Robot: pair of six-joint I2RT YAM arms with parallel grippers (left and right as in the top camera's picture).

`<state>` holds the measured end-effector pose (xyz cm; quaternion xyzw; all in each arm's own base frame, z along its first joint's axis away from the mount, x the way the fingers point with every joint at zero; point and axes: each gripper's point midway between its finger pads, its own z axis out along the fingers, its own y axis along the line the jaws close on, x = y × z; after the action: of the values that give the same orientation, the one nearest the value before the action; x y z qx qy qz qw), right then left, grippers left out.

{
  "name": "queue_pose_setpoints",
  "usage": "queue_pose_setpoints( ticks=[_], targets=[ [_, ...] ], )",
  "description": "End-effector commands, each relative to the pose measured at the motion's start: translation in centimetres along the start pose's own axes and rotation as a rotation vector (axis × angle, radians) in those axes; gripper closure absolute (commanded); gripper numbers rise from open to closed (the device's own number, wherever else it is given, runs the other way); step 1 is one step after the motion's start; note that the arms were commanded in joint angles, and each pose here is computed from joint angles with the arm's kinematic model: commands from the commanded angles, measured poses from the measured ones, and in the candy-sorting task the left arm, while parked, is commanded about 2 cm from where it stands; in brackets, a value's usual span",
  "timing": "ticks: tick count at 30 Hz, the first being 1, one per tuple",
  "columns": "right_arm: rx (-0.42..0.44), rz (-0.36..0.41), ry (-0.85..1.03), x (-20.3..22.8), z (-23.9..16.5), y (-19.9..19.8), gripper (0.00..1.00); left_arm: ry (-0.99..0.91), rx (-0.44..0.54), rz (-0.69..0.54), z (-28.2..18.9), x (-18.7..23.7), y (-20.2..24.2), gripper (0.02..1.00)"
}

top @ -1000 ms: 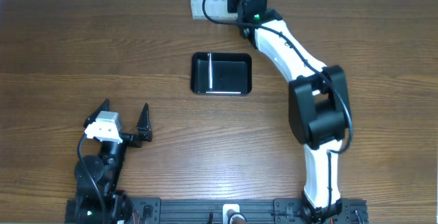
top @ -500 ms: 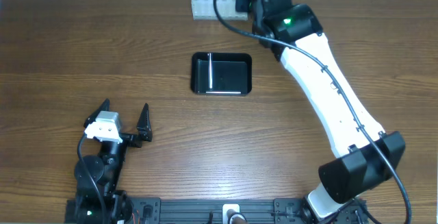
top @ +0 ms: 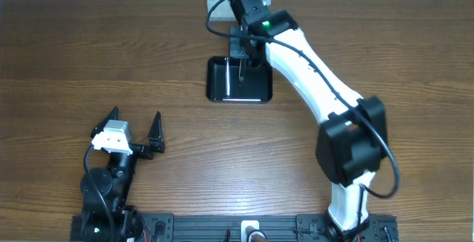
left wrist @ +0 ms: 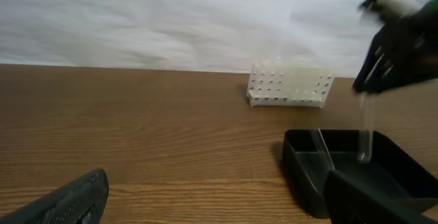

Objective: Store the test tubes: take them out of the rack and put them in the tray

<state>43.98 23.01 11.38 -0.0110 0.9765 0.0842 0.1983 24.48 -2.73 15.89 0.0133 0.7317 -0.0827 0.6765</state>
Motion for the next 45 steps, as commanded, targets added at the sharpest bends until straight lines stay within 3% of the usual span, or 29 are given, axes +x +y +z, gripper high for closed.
queue_pose_setpoints(
  ticks=[1,7,18,28,32,36,37,39,45],
  targets=[
    [-0.014,0.028,0.098,2.5,3.2,0.7,0.952,-0.002,0.007,0.011,0.0,0.1,-0.1,0.018],
    [0.009,0.03,0.144,3.7,5.3,0.4,0.93,-0.002,0.007,0.011,0.0,0.1,-0.1,0.018],
    [0.029,0.03,0.179,4.6,6.3,-0.1,0.757,-0.002,0.007,0.011,0.0,0.1,-0.1,0.018],
    [0.027,0.033,0.162,4.1,6.2,-0.2,0.663,-0.002,0.007,0.011,0.0,0.1,-0.1,0.018],
    [0.027,0.027,0.107,2.7,4.3,-0.3,0.645,-0.002,0.007,0.011,0.0,0.1,-0.1,0.018],
    [0.037,0.007,-0.006,0.2,0.3,-0.5,0.472,-0.002,0.007,0.011,0.0,0.1,-0.1,0.018],
    [0.039,-0.028,-0.068,-1.0,-2.2,-0.5,0.34,-0.002,0.007,0.011,0.0,0.1,-0.1,0.018],
    [0.046,-0.06,-0.131,-2.1,-4.7,-0.8,0.231,-0.002,0.007,0.011,0.0,0.1,-0.1,0.018],
    [0.075,-0.128,-0.311,-5.9,-10.7,-3.0,0.08,-0.002,0.007,0.011,0.0,0.1,-0.1,0.018]
  ],
)
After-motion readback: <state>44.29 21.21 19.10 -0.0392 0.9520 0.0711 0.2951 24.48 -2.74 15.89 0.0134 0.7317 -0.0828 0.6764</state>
